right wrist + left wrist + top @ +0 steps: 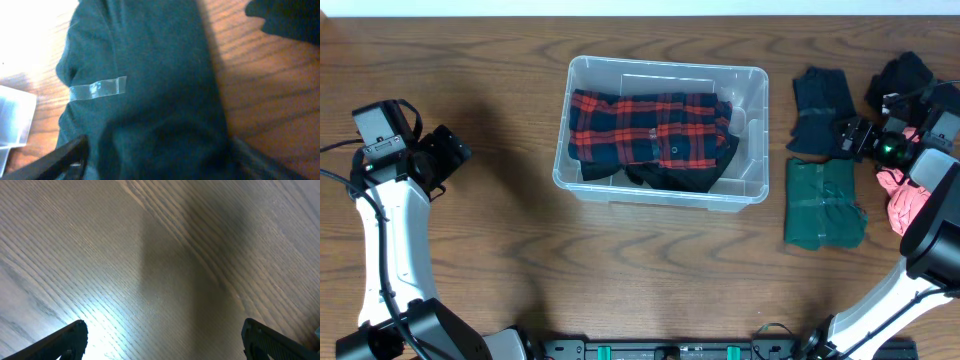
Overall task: Pack container
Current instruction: 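Carry the teal garment with the right gripper into the bin and release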
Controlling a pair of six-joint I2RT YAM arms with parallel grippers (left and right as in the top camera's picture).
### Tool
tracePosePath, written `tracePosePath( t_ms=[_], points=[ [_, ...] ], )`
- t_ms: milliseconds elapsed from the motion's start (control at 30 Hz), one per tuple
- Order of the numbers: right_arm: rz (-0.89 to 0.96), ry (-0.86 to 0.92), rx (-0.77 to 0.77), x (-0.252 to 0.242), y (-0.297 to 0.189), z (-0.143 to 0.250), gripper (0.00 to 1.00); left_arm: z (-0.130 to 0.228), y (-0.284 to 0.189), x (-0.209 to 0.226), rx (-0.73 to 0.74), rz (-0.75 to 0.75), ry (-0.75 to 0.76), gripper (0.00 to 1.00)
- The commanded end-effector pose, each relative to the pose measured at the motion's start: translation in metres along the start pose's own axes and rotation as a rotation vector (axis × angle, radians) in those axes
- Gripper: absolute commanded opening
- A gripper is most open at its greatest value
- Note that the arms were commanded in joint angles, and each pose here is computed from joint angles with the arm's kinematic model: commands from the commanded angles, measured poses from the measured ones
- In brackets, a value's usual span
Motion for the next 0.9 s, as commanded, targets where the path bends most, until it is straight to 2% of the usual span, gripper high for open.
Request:
tracePosePath(
  t_ms=[0, 67, 100, 267, 333, 467, 600, 867],
  points=[
    [0.024, 0.052, 0.054, -0.011, 0.015, 0.015, 0.67, -0.004, -0.004, 0.001, -0.015, -0.003, 0.005, 0.98],
    [0.022, 0.057, 0.062, -0.011, 0.016, 0.017, 0.44, -0.004, -0.004, 0.001, -0.015, -0.003, 0.005, 0.98],
    [0.016, 0.058, 0.062, -0.01, 0.016, 0.017, 0.36, -0.004, -0.004, 0.001, -0.015, -0.003, 0.005, 0.98],
    [-0.038, 0.111, 0.058, -0.005, 0.016, 0.015, 0.09, -0.004, -0.004, 0.001, -0.015, -0.003, 0.005, 0.98],
    [-0.056, 0.128, 0.054, -0.003, 0.013, 0.013, 0.01, -0.004, -0.004, 0.001, -0.015, -0.003, 0.005, 0.98],
    [-0.083, 0.142, 0.015, 0.011, 0.0, -0.002, 0.01, -0.004, -0.004, 0.001, -0.015, -0.003, 0.005, 0.98],
    [-0.145, 0.094, -0.068, 0.044, -0.033, -0.03, 0.01, -0.004, -0.004, 0.001, -0.015, -0.003, 0.005, 0.98],
    [-0.25, -0.006, -0.291, 0.141, -0.139, -0.07, 0.01, -0.004, -0.004, 0.001, -0.015, -0.003, 0.005, 0.98]
  ],
)
Point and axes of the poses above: each gripper's point midway between its finger pads, its own y axis out along the fingers, its own x axis along the line the jaws close on, z = x × y, the point moved 8 cm from there along -y, back along the fingers, and after that the axes turned 10 degrees about y, right-handed, at the moved point
